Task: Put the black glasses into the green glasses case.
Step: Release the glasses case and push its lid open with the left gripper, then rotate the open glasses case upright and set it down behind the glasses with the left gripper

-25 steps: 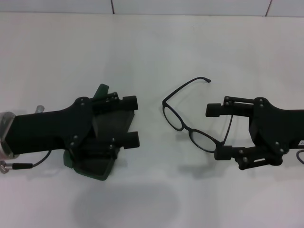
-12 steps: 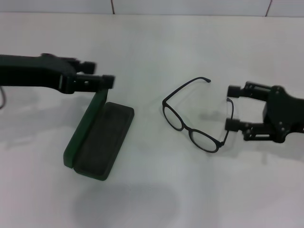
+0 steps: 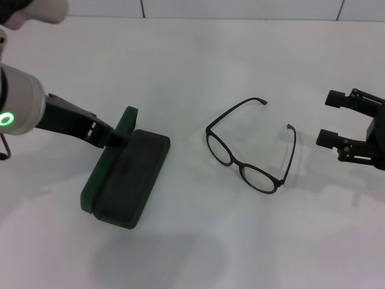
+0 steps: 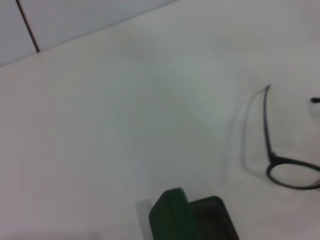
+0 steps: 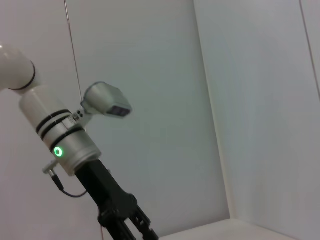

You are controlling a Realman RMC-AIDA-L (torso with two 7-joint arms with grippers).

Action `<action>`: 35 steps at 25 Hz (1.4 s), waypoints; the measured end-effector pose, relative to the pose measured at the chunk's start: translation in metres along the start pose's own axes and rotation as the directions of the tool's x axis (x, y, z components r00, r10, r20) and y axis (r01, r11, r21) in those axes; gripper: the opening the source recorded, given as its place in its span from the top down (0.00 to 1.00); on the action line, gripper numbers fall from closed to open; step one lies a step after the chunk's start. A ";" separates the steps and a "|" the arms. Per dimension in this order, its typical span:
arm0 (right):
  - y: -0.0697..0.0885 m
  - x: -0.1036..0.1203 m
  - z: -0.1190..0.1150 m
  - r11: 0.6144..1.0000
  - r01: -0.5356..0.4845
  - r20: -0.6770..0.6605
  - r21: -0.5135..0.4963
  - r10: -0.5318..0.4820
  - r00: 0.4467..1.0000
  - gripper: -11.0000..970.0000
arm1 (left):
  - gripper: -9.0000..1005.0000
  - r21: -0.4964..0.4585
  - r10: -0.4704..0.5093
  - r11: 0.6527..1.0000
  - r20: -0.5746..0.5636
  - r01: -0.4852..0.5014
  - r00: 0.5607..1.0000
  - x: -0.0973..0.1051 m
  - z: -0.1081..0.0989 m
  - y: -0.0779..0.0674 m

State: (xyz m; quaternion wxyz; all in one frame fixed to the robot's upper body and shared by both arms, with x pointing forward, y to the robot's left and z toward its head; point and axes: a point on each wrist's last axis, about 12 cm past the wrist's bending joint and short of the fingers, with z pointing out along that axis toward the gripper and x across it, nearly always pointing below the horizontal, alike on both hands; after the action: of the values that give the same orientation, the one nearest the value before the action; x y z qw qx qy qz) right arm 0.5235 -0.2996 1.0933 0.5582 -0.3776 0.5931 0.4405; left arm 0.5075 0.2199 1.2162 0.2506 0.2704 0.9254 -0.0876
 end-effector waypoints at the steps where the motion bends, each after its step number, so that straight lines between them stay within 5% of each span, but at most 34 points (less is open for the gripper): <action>1: 0.000 0.000 0.000 1.000 0.001 0.001 -0.001 -0.001 1.000 0.13 | 0.27 0.000 -0.006 1.000 -0.009 0.006 1.000 0.000 0.004 0.000; 13: 0.003 0.002 0.000 1.000 0.010 0.010 -0.001 -0.010 1.000 0.13 | 0.29 -0.006 -0.076 0.997 -0.102 0.076 0.992 0.007 0.049 0.020; 19: 0.003 0.003 -0.002 1.000 0.011 0.015 0.013 -0.012 1.000 0.14 | 0.31 -0.024 -0.083 0.996 -0.130 0.081 0.988 0.008 0.055 0.023; 30: 0.003 0.003 -0.004 0.999 0.013 0.022 0.031 -0.013 1.000 0.14 | 0.70 -0.018 -0.071 0.997 -0.119 0.070 0.990 0.003 0.054 0.022; 35: 0.004 0.004 -0.005 1.000 0.011 0.024 0.027 -0.011 1.000 0.14 | 0.79 -0.038 0.037 0.999 -0.045 -0.038 0.998 -0.022 0.046 0.019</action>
State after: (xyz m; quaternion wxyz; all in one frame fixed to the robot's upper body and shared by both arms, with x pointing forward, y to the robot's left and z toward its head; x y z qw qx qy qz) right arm 0.5178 -0.3027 1.0901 0.5727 -0.3681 0.5902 0.4338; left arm 0.5531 0.2123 1.1873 0.2367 0.2847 0.9271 -0.0588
